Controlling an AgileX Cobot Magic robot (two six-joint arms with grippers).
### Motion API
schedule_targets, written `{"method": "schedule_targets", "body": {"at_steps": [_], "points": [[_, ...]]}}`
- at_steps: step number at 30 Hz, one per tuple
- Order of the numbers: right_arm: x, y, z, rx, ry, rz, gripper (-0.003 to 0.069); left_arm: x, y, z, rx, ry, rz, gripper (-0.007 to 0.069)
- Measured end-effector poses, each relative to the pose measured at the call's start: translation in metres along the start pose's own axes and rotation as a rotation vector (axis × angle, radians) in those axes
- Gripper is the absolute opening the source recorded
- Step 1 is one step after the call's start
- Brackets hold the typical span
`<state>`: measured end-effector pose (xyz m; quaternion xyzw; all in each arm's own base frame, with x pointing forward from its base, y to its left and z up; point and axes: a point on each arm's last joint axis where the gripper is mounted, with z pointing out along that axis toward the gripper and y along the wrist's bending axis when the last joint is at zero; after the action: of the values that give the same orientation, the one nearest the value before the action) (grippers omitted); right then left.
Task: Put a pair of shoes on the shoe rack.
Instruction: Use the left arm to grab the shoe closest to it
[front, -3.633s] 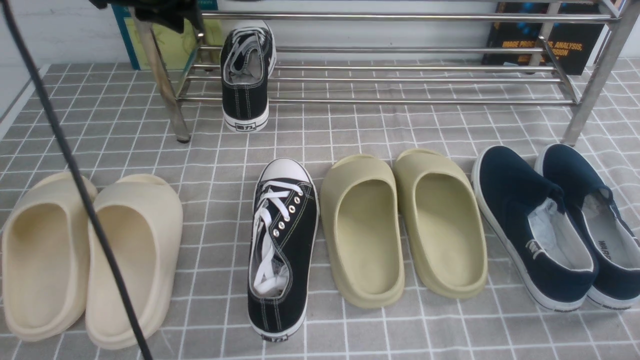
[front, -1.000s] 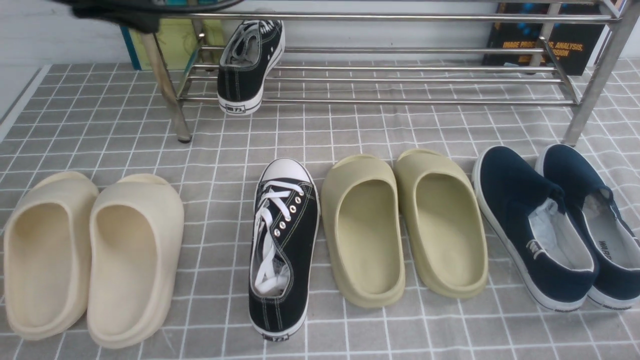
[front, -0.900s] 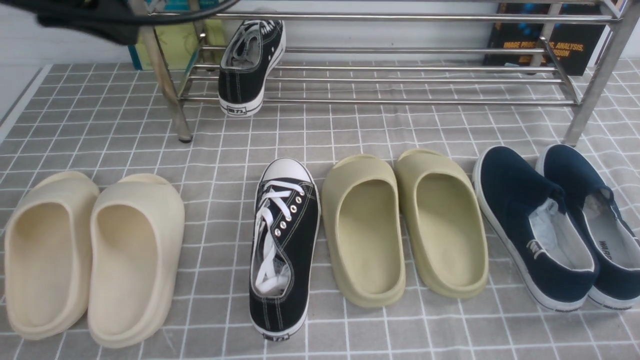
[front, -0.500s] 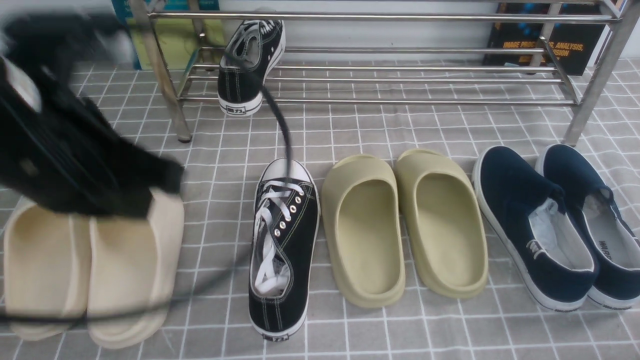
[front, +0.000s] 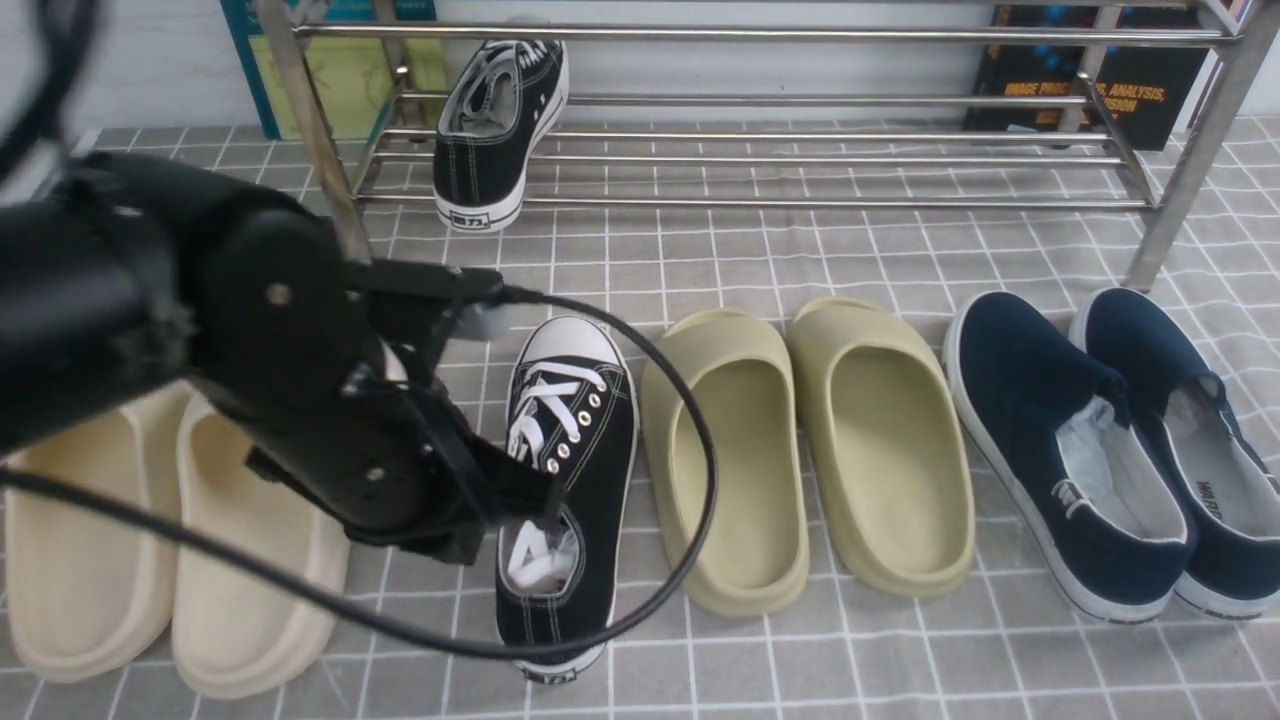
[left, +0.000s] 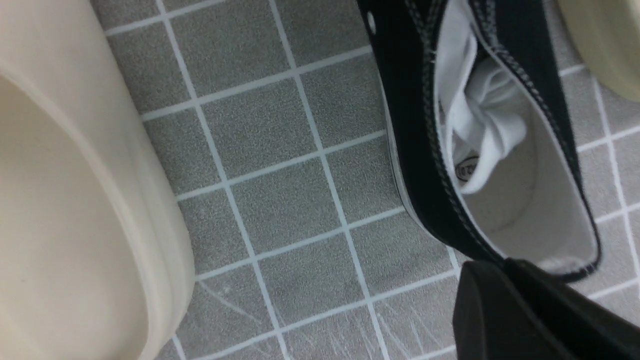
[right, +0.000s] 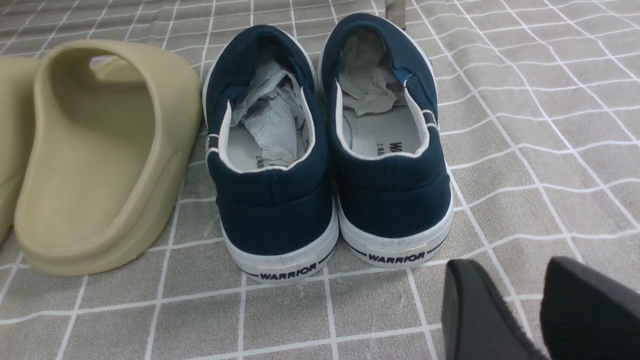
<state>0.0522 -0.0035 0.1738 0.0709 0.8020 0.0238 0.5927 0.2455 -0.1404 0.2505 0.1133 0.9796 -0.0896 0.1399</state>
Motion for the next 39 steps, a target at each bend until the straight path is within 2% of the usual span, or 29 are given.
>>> {"method": "schedule_targets", "body": {"at_steps": [1, 2, 3, 5, 8, 10, 13, 15, 19, 23, 24, 27, 33, 39], "points": [[0.000, 0.000, 0.000, 0.000, 0.000, 0.000, 0.0239, 0.000, 0.000, 0.000, 0.000, 0.000, -0.003, 0.0078], [0.000, 0.000, 0.000, 0.000, 0.000, 0.000, 0.0239, -0.003, 0.000, 0.013, -0.007, 0.018, -0.033, 0.0137], [0.000, 0.000, 0.000, 0.000, 0.000, 0.000, 0.0239, -0.003, 0.000, 0.014, -0.007, 0.020, -0.041, 0.0145], [0.000, 0.000, 0.000, 0.000, 0.000, 0.000, 0.0239, -0.007, 0.000, 0.026, -0.011, 0.020, -0.091, 0.0235], [0.000, 0.000, 0.000, 0.000, 0.000, 0.000, 0.0239, -0.012, 0.000, 0.033, -0.015, -0.016, -0.137, 0.0325], [0.000, 0.000, 0.000, 0.000, 0.000, 0.000, 0.0239, -0.016, 0.002, 0.036, -0.028, -0.046, -0.152, 0.0357], [0.000, 0.000, 0.000, 0.000, 0.000, 0.000, 0.0239, -0.019, 0.005, 0.041, -0.061, -0.067, -0.161, 0.0360], [0.000, 0.000, 0.000, 0.000, 0.000, 0.000, 0.0239, -0.020, 0.006, 0.045, -0.078, -0.066, -0.165, 0.0348], [0.000, 0.000, 0.000, 0.000, 0.000, 0.000, 0.0239, -0.019, 0.009, 0.059, -0.111, -0.036, -0.189, 0.0271], [0.000, 0.000, 0.000, 0.000, 0.000, 0.000, 0.0239, -0.019, 0.008, 0.072, -0.110, -0.007, -0.209, 0.0114], [0.000, 0.000, 0.000, 0.000, 0.000, 0.000, 0.0239, -0.019, 0.008, 0.072, -0.109, -0.007, -0.210, 0.0114], [0.000, 0.000, 0.000, 0.000, 0.000, 0.000, 0.0239, -0.020, 0.007, 0.072, -0.101, -0.011, -0.216, -0.0003], [0.000, 0.000, 0.000, 0.000, 0.000, 0.000, 0.0239, -0.019, 0.007, 0.061, -0.097, -0.028, -0.213, -0.0013], [0.000, 0.000, 0.000, 0.000, 0.000, 0.000, 0.0239, -0.027, 0.002, 0.008, -0.069, -0.108, -0.217, -0.0013]]}}
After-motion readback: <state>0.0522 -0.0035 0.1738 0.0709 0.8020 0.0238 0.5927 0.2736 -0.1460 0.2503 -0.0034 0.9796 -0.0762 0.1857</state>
